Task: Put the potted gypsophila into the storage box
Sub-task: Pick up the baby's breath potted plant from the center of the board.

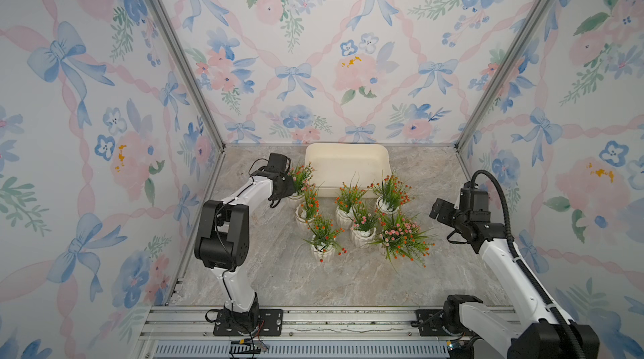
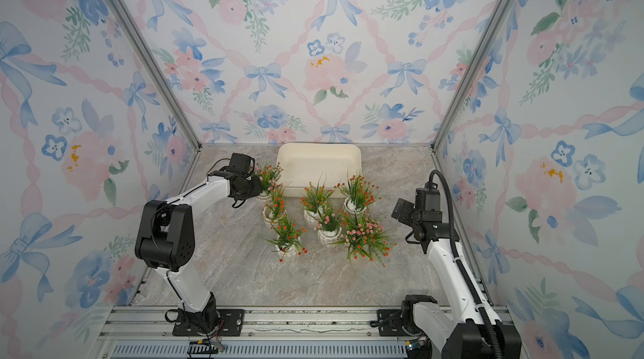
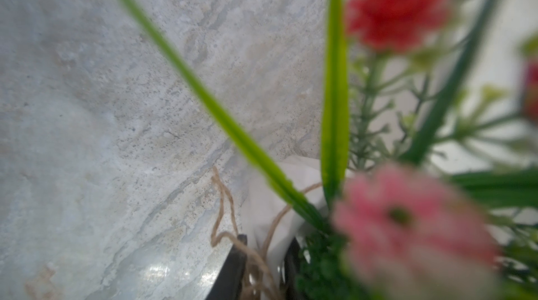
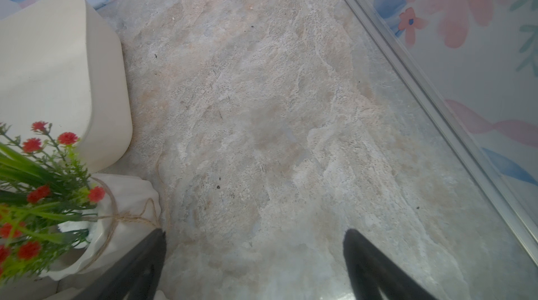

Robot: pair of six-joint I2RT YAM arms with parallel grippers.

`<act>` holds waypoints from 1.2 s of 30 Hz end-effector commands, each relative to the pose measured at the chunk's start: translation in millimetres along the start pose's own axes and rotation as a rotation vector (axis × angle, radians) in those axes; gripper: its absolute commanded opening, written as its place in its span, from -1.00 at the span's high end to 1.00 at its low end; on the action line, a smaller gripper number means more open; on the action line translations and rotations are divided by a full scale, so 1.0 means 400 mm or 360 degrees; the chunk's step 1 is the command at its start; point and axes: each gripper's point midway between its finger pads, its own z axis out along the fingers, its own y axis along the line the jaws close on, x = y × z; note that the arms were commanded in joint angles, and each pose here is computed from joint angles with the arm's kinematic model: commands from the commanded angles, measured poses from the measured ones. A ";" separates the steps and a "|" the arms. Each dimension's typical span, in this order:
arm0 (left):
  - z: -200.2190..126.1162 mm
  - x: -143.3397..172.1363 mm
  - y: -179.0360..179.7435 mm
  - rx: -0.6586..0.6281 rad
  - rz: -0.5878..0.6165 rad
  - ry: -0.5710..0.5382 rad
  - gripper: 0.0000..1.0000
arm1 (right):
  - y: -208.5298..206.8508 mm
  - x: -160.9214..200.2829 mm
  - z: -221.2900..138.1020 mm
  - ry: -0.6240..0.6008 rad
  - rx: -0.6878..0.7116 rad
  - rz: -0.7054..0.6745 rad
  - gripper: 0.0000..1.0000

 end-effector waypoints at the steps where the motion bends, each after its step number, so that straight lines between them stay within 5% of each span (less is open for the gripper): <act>1: 0.028 0.041 0.025 -0.0092 0.0077 0.0124 0.54 | -0.017 0.019 0.009 0.0035 0.0039 -0.0022 -0.92; 20: 0.025 0.048 0.031 -0.0139 0.0140 0.0144 1.00 | -0.027 0.018 0.001 0.0028 0.0058 -0.0037 -0.93; 36: -0.048 0.006 0.043 -0.0195 0.0200 0.0055 1.00 | -0.036 0.011 -0.020 0.0011 0.0070 -0.0052 -0.93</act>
